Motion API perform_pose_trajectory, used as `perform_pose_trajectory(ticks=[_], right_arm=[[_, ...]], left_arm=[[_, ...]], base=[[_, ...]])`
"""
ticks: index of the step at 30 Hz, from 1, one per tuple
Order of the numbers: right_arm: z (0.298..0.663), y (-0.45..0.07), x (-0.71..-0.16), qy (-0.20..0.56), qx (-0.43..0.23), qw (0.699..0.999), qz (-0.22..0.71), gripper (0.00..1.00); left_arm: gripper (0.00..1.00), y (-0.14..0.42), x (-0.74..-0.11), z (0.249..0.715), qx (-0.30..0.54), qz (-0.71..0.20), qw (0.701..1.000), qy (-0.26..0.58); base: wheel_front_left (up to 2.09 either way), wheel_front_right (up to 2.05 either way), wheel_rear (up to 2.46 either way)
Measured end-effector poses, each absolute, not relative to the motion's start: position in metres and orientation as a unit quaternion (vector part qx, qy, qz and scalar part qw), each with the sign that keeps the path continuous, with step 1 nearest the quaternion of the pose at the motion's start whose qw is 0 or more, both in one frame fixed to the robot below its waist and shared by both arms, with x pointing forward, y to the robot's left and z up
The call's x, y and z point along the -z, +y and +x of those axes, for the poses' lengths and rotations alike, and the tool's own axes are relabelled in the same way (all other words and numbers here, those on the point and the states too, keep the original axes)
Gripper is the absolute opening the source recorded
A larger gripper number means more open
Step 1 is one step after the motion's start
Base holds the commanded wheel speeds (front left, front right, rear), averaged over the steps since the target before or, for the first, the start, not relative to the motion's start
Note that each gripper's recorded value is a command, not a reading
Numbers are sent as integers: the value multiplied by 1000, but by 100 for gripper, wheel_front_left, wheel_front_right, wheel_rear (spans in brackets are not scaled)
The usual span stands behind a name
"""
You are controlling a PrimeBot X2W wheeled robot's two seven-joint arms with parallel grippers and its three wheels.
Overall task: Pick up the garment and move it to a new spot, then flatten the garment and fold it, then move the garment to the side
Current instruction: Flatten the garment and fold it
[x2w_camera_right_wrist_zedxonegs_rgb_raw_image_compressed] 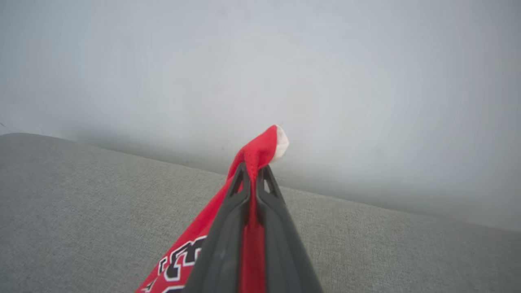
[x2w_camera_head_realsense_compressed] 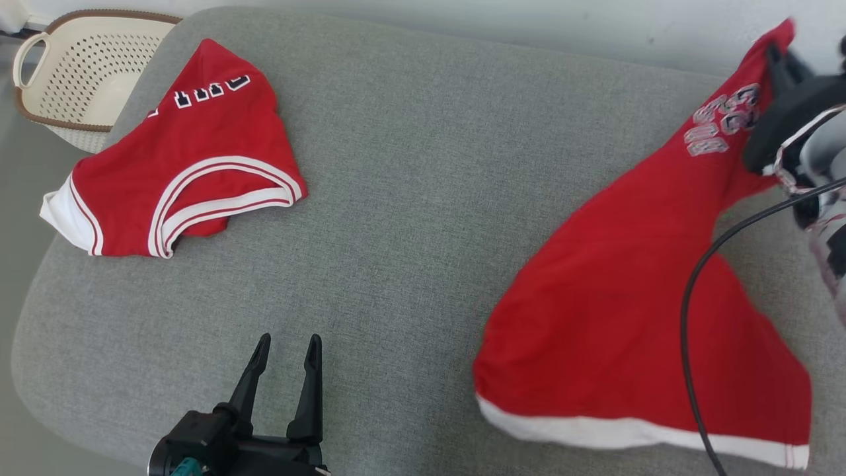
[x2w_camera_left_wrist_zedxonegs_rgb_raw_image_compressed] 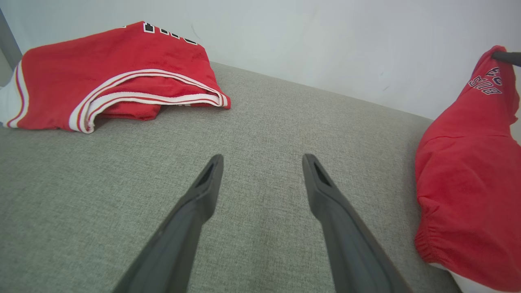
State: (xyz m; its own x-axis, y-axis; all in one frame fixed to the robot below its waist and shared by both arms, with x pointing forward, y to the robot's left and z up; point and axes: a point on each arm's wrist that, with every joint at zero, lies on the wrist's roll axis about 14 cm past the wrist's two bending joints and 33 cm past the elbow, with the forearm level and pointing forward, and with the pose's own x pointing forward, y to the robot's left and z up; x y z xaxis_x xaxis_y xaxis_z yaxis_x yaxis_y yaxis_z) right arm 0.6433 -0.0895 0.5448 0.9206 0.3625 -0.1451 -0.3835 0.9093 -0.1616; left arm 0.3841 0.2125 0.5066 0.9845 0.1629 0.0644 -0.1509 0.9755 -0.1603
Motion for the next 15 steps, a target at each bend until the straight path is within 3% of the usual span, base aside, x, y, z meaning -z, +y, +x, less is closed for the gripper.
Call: perform_pose_trajectory(ticks=[7,8,9,10,15], right_arm=[[646,-99,-552,43,-179,978,-101,0],[645,-100,-551,44,-178,978,-101,9],[645,-102,-550,46,-176,978,-102,64],[644,-103,-548,48,-174,978,-103,100],[640,-111,-546,49,-171,976,-123,100]], left_arm=[[100,213,-508,383,-80,-78,993,-40],[100,213,-508,383,-80,-78,993,-40],[100,214,-508,383,-80,-78,993,-40],[100,214,-508,383,-80,-78,993,-40],[100,214,-509,384,-80,-78,993,-43]], base=[[0,0,0],[0,0,0],[0,0,0],[0,0,0],[0,0,0]])
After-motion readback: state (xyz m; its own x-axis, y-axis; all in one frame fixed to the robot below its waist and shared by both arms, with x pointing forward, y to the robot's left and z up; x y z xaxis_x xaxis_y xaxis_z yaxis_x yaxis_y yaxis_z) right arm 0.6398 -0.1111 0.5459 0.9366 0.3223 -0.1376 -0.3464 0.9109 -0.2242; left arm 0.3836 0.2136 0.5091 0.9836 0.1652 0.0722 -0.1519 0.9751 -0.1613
